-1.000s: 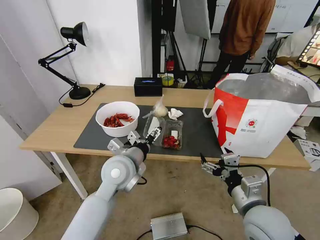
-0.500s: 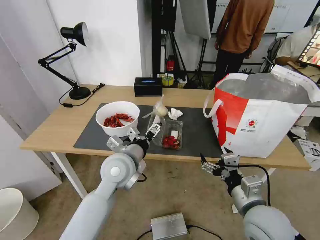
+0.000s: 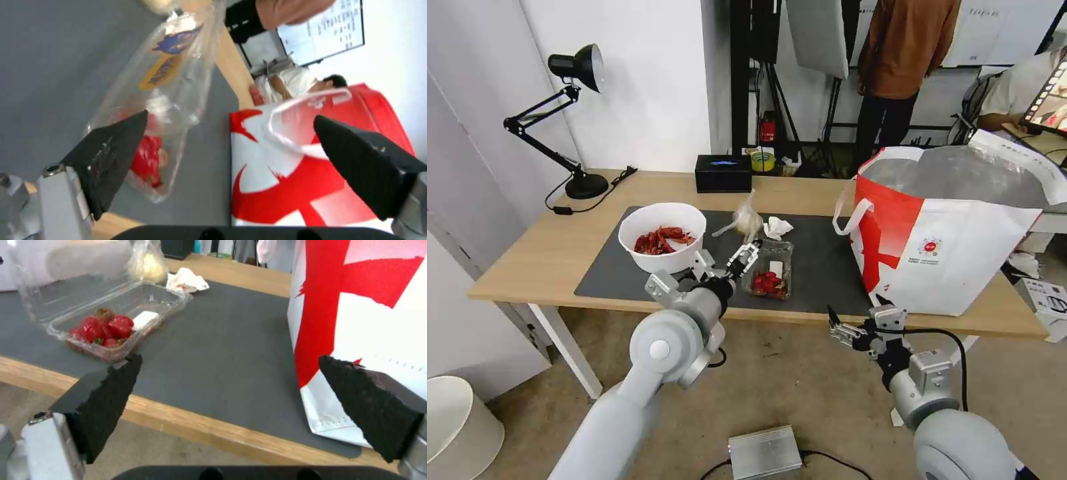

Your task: Pick up the trash from the table and place it into the takeout bag.

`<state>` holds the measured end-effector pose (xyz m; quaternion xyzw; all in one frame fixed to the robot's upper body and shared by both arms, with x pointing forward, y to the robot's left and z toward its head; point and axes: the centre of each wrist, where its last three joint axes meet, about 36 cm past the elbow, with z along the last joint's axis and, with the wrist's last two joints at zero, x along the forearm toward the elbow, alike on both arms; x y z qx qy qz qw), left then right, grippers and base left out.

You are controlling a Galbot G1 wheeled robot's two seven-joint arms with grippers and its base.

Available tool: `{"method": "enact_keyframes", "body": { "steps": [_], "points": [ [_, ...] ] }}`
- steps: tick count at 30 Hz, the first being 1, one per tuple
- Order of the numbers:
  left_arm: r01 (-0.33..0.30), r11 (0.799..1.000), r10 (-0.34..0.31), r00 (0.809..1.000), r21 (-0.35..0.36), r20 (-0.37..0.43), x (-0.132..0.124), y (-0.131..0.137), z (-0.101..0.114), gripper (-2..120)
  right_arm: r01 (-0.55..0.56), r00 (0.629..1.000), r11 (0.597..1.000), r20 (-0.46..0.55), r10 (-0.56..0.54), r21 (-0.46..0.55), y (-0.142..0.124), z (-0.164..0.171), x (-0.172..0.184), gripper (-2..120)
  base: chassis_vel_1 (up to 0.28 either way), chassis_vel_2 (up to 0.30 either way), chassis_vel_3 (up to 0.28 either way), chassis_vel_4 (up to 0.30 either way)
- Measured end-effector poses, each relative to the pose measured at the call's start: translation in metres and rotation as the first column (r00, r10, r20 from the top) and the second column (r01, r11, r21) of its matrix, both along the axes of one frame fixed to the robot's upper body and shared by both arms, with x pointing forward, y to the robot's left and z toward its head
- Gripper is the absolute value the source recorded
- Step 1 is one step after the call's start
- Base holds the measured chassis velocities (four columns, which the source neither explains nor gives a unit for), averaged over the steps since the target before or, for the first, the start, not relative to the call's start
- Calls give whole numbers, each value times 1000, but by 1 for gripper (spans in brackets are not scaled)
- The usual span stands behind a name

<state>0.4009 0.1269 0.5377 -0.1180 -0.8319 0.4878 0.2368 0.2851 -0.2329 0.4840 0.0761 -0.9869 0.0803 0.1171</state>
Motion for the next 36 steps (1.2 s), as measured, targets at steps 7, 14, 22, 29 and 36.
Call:
{"method": "enact_keyframes", "body": {
  "steps": [7, 14, 22, 29, 36],
  "points": [
    [35, 999, -35, 999, 5, 5, -5, -3, -1, 100, 2, 1000, 1000, 2, -2, 2, 0, 0, 0, 100, 0, 0, 0, 0],
    [24, 999, -24, 999, 26, 21, -2, 2, 1, 100, 4, 1000, 1000, 4, -4, 5, 0, 1, 1, 100, 0, 0, 0, 0],
    [63, 996, -67, 996, 69, 64, 0, 0, -1, 92, 8, 1000, 1000, 4, -8, 12, 1, 1, -1, 100, 0, 0, 0, 0],
    [112, 973, -145, 977, 200, 156, 10, -11, -4, 62, 13, 1000, 1000, 6, -13, 11, 0, 4, -3, 100, 0, 0, 0, 0],
    [113, 945, -179, 964, 307, 196, 23, -18, -11, 38, 15, 1000, 1000, 5, -15, 10, -1, 4, -5, 100, 0, 0, 0, 0]
  ]
}}
